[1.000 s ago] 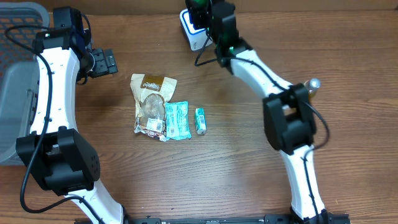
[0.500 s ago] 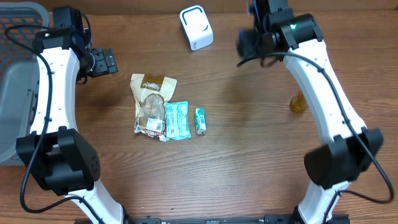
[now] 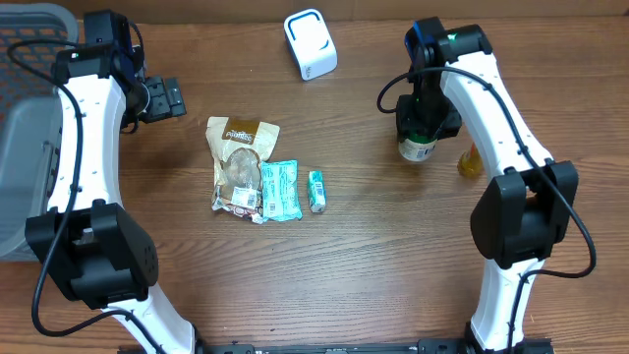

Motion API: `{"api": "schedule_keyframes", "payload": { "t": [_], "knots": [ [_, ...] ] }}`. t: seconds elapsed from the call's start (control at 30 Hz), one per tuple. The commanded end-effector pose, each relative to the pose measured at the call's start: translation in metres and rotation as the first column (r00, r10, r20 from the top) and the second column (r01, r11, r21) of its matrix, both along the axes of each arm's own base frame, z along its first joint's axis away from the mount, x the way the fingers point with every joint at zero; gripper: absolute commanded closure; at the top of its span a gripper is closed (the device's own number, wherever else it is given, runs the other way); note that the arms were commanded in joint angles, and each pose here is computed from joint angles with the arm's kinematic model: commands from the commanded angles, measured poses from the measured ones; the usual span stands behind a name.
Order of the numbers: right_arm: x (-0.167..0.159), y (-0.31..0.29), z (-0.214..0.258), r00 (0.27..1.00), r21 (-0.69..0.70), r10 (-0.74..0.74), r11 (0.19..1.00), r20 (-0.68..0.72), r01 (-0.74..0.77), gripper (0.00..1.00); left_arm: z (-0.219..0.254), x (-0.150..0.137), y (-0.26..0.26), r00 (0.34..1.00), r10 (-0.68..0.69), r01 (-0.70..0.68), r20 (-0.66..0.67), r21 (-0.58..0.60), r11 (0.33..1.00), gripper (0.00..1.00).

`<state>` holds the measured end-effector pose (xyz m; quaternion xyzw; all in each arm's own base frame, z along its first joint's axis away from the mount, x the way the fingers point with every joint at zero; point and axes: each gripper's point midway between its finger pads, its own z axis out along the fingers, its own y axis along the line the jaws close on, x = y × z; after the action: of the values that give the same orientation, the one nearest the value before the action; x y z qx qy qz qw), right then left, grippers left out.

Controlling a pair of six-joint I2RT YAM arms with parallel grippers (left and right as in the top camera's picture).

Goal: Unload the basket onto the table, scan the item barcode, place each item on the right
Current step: 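Move the tub right and set it down beside the yellow bottle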

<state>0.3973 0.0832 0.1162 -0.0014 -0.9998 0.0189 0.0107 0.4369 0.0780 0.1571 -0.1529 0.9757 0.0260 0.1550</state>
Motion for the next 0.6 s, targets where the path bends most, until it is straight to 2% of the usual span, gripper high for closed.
{"api": "schedule_keyframes", "payload": {
  "t": [0.0, 0.17, 0.23, 0.57],
  "knots": [
    [0.006, -0.001, -0.003, 1.000, 0.002, -0.005, 1.000, 0.010, 0.005, 0.73, 0.008, 0.002, -0.001, 1.000, -0.022, 0.022, 0.018, 0.017, 1.000, 0.01],
    [0.019, -0.009, -0.002, 0.998, -0.047, -0.004, 0.999, 0.067, 0.007, 0.71, 0.008, 0.002, -0.001, 1.000, -0.022, 0.022, 0.018, 0.017, 1.000, 0.00],
    [0.020, -0.011, -0.002, 0.998, -0.058, -0.004, 0.998, 0.069, 0.008, 0.68, 0.008, 0.002, -0.001, 1.000, -0.022, 0.022, 0.018, 0.017, 1.000, 0.00],
    [0.022, -0.011, -0.003, 0.997, -0.056, -0.004, 0.998, 0.078, 0.009, 0.68, 0.008, 0.002, -0.001, 1.000, -0.022, 0.022, 0.018, 0.017, 1.000, 0.00]
  ]
}}
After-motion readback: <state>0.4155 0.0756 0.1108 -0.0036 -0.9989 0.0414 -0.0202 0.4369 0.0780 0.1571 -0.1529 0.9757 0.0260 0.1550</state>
